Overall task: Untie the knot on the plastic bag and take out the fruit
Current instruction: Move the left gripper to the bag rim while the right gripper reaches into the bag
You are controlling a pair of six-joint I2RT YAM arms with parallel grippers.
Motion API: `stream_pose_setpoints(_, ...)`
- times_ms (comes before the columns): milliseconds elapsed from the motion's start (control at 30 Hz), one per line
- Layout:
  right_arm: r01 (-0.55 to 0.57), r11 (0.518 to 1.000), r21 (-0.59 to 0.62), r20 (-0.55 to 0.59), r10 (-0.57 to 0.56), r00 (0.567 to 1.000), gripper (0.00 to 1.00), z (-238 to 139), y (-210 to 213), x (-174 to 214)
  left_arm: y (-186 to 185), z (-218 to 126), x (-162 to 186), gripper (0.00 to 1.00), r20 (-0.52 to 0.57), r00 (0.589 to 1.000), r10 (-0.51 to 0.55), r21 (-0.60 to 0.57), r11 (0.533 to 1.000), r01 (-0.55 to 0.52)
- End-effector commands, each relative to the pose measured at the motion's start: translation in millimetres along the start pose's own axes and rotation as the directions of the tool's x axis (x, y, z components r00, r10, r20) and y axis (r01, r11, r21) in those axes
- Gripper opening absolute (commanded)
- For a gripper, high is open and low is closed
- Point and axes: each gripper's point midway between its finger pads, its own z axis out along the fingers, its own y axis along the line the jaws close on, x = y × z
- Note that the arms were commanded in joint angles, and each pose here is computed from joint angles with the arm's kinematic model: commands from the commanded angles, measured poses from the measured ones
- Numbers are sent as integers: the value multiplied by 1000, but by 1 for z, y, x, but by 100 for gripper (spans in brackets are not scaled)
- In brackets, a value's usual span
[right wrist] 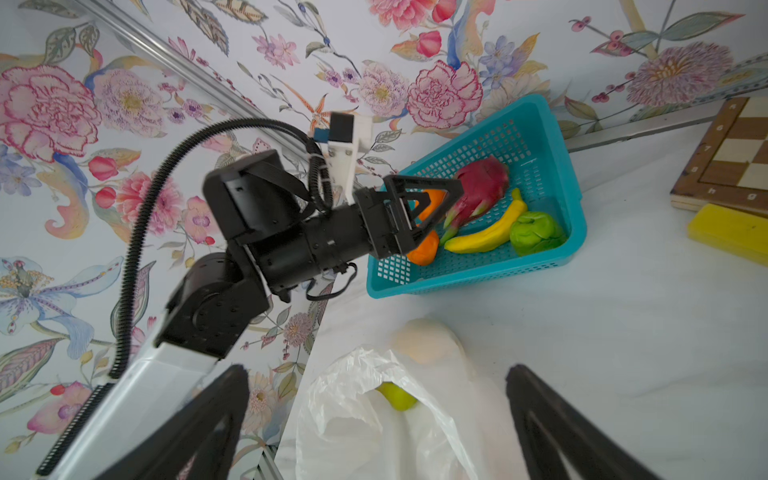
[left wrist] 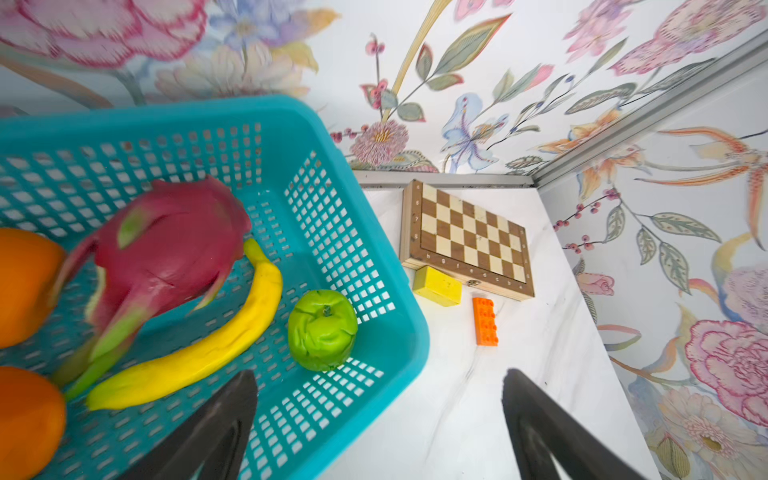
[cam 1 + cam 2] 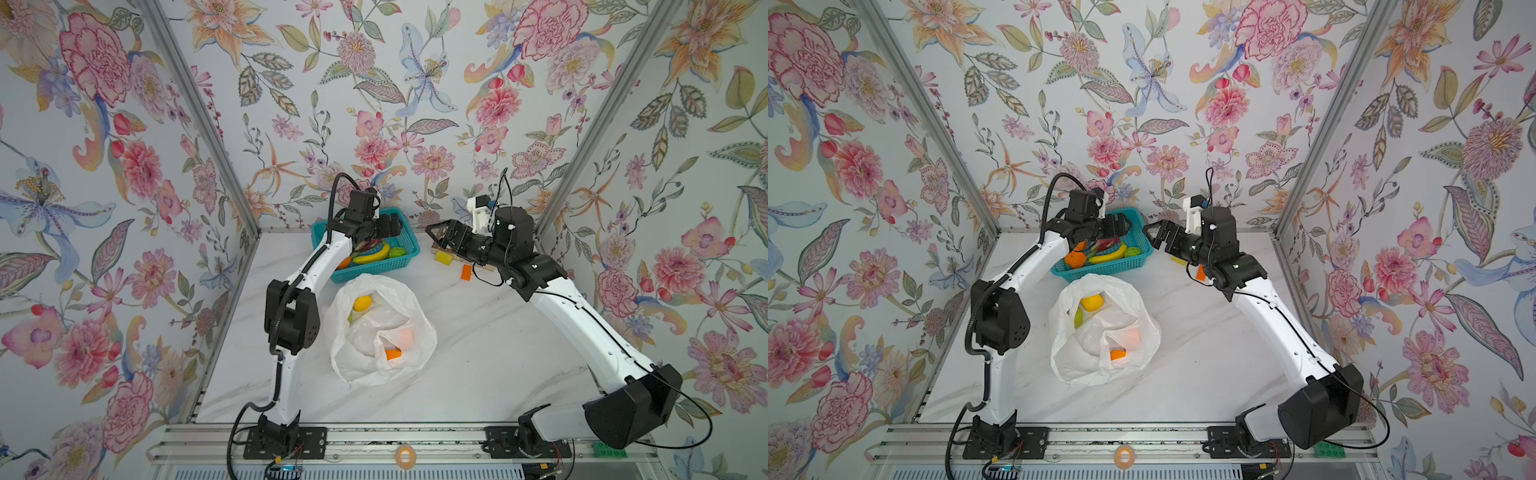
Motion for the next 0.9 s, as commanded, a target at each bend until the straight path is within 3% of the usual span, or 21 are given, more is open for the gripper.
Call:
stream_pose_setpoints(0,89,996,9,-27,-89,996,94,3,8,14,8,-47,-4,93,2,996,84,-64,994,-83)
stream_pose_setpoints(233,226,974,-20,-165,-226,960,83,26,25,70,20,-137,21,92,-37,986,164,-141,976,-167)
stream_pose_setpoints(400,329,944,-10,-347,-312,884,76,36,21,135,27,-195,52,91,-56,980,189,-165,967,-196)
stream_pose_setpoints(600,392,920,13,-494,-335,803,69,43,9,194,34,-229,97,91,-121,973,199,-173,961,-218)
stream_pose_setpoints(867,417,909,20,-660,-302,688,66,69,-2,256,54,-234,134,90,-225,951,213,-213,941,-261)
